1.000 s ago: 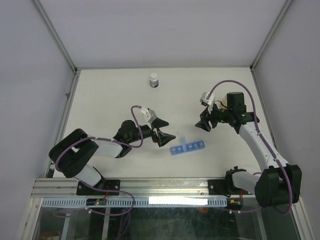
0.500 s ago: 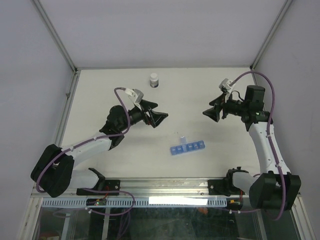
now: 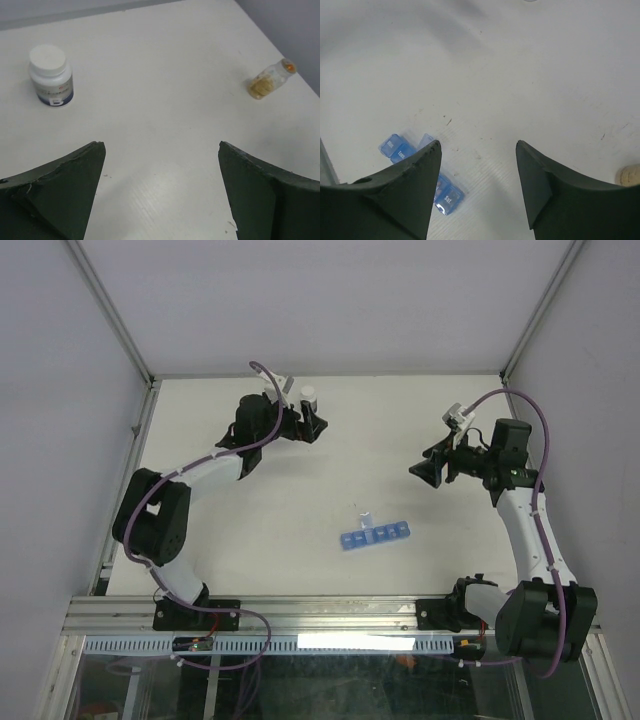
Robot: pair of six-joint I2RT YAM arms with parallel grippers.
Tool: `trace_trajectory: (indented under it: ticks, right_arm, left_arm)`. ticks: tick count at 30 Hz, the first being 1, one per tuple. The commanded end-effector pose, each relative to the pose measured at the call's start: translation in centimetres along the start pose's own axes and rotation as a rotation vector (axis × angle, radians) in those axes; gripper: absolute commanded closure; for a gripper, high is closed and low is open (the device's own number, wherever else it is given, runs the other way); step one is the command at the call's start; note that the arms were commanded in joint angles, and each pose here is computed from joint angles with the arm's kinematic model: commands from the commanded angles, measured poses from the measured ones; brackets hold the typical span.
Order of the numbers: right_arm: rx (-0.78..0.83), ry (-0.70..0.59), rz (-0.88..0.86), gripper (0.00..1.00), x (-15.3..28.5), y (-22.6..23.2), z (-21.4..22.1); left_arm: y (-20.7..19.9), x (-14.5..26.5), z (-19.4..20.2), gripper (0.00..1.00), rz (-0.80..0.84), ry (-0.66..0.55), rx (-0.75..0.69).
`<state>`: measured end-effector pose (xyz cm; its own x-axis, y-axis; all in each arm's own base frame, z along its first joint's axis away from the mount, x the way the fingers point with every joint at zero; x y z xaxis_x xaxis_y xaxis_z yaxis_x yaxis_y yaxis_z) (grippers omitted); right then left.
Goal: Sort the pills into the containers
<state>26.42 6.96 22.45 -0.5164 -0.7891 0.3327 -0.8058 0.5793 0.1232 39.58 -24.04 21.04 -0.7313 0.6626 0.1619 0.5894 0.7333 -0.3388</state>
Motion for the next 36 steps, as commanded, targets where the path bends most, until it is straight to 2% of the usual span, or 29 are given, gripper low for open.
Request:
trace_trajectory:
  ticks: [1, 5, 9, 13, 17, 23, 30, 33, 36]
  right_arm:
    - [0.072, -0.011, 0.065, 0.36, 0.4, -0.8, -0.9]
    - [0.077, 0.001, 0.086, 0.36, 0.4, -1.1, -0.6]
    - [0.079, 0.005, 0.086, 0.36, 0.4, -1.1, -0.5]
    - [0.076, 0.014, 0.09, 0.36, 0.3, -1.3, -0.2]
    - [0.078, 0.012, 0.088, 0.37, 0.3, -1.3, -0.2]
    - [0.076, 0.012, 0.084, 0.37, 0.3, -1.2, -0.2]
    - [0.072, 0.012, 0.077, 0.37, 0.2, -1.2, 0.0]
    - [0.071, 0.012, 0.074, 0.37, 0.2, -1.2, -0.1]
    - [0.071, 0.012, 0.073, 0.37, 0.1, -1.2, 0.0]
  left_arm:
    - [2.3, -1.6, -2.0, 0.01, -0.046, -0.013, 0.079]
    - [4.8, -2.9, -1.5, 0.01, -0.103, 0.012, 0.144]
    - [7.5, -4.5, -1.6, 0.01, -0.237, 0.018, 0.113]
    - [10.2, -6.6, -1.2, 0.01, -0.38, 0.075, 0.103]
    - [11.7, -8.9, -2.2, 0.01, -0.431, 0.091, 0.031]
    - [12.5, -12.3, -2.5, 0.01, -0.357, 0.103, -0.079]
    - [12.7, -15.3, -1.2, 0.01, -0.25, 0.129, -0.092]
    - [13.3, -15.7, -0.2, 0.04, -0.27, 0.143, -0.091]
    - [13.6, -15.9, 0.4, 0.11, -0.28, 0.153, -0.088]
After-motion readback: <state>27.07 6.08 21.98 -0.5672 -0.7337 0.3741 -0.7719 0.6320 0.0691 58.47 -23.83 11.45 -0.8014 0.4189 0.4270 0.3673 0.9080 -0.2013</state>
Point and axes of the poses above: each gripper's point midway between its finger pads, its own x axis back along the fingers, its own y axis along the line the jaws close on, z = x × y, the point moved 5 cm from there along x, back along the fingers, and after that the axes turned 1 degree about x, right-handed, at the moved point
